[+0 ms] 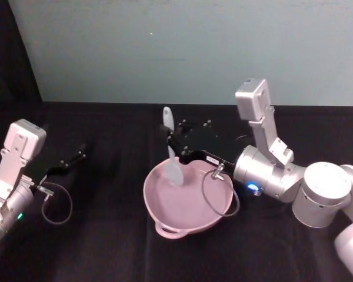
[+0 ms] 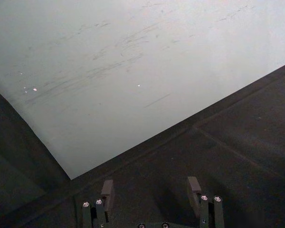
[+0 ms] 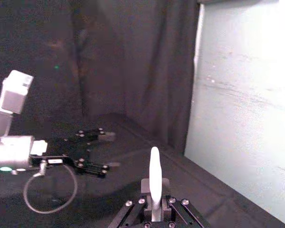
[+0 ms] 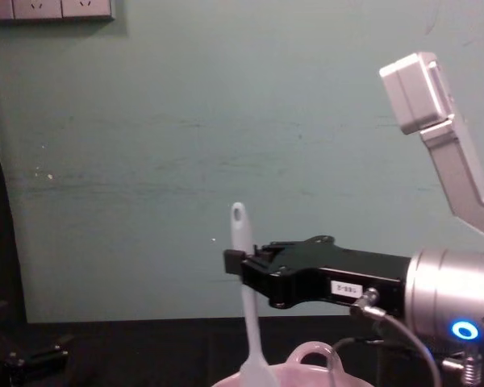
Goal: Use the one hand to pick up the spoon and stir the clear water in the bowl.
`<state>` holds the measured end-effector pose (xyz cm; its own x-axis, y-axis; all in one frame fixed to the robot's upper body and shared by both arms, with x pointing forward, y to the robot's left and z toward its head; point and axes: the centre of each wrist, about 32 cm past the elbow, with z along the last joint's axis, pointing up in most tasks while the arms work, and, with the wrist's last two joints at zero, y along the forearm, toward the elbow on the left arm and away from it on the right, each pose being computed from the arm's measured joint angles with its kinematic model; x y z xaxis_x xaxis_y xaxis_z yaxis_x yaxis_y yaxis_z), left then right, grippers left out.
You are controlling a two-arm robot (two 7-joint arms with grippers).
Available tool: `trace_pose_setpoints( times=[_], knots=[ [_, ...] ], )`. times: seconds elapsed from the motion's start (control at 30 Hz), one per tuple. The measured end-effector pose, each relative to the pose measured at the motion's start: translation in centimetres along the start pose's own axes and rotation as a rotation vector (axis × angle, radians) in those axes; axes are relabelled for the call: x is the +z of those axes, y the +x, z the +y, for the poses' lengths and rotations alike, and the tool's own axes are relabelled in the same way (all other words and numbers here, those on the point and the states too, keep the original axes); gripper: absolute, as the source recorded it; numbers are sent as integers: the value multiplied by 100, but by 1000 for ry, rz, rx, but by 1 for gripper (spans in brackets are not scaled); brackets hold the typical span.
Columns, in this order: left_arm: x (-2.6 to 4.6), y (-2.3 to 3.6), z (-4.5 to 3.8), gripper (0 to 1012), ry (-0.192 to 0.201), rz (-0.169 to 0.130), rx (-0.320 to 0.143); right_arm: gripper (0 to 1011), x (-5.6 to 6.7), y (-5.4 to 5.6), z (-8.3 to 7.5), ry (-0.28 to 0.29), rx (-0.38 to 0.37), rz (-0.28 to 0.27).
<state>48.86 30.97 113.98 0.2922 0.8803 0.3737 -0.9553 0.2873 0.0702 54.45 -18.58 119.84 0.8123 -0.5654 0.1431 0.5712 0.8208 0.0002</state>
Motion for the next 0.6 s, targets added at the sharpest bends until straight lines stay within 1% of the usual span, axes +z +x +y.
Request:
trace_pose_setpoints(
  times=[0.33,0.6],
  knots=[
    [0,0,0,1005,0,0,0,111,1,87,-193,-23,-61,-14],
    [0,0,0,1005,0,0,0,111,-5,108,-353,-42,-86,-18]
  ],
)
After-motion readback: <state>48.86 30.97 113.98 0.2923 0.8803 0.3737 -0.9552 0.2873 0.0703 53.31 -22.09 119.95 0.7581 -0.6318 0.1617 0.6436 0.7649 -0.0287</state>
